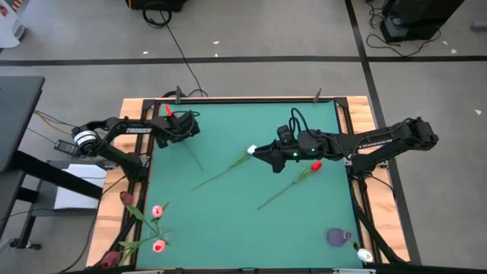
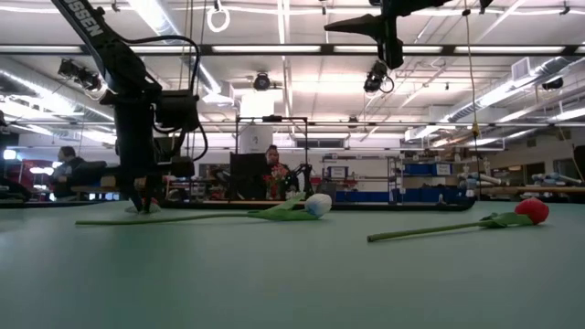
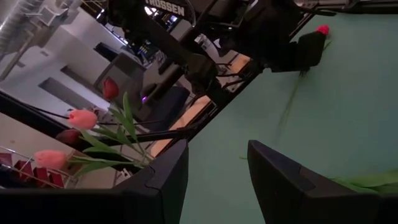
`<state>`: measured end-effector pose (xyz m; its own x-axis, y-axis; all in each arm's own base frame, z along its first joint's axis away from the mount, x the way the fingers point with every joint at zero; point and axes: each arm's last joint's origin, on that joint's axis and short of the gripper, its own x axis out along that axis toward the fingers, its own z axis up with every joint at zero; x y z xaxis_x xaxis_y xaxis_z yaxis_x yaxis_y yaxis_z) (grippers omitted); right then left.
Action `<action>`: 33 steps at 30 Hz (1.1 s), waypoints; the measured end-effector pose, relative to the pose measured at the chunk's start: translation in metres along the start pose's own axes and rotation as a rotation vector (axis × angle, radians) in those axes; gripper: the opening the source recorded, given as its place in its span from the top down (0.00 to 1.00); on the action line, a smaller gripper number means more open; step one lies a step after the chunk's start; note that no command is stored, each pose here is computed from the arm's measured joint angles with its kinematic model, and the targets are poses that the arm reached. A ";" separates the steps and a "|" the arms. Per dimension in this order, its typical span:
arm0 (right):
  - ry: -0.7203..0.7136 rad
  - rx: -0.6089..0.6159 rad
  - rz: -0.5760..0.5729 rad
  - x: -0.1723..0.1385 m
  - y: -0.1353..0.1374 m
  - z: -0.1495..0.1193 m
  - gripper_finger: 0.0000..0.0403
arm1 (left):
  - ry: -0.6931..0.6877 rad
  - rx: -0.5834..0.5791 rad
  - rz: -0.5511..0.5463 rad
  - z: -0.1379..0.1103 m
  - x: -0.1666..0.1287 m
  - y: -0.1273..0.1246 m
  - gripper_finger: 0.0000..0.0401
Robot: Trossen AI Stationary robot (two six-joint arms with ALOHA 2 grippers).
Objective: Sort flowers into vase by color
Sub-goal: Put the left red flower into the violet vase
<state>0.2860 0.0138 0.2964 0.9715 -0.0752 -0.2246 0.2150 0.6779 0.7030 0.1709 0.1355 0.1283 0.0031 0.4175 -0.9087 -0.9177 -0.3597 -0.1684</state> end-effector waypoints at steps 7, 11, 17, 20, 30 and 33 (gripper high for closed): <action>-0.027 0.000 -0.022 -0.001 0.003 -0.003 0.57 | 0.020 -0.015 -0.051 0.001 -0.005 -0.002 0.97; -0.051 -0.009 -0.043 -0.002 0.006 -0.007 0.58 | 0.064 -0.032 -0.204 0.004 -0.027 -0.013 0.97; -0.046 -0.012 -0.038 -0.002 0.006 -0.007 0.59 | 0.013 0.159 -0.573 0.012 -0.071 -0.042 0.97; -0.046 -0.030 -0.039 -0.002 0.006 -0.006 0.59 | -0.036 0.331 -0.921 0.011 -0.099 -0.062 0.97; -0.248 -0.156 -0.069 -0.002 0.006 0.013 0.56 | -0.223 0.617 -1.629 -0.020 -0.168 -0.082 0.97; -0.305 -0.237 -0.033 -0.003 0.012 0.018 0.51 | -0.226 0.674 -1.674 -0.033 -0.175 -0.081 0.97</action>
<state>0.2871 0.0092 0.3177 0.9570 -0.2900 -0.0087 0.2528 0.8190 0.5151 0.2578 0.0639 0.2888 0.9922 0.0567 0.1112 0.0107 0.8487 -0.5287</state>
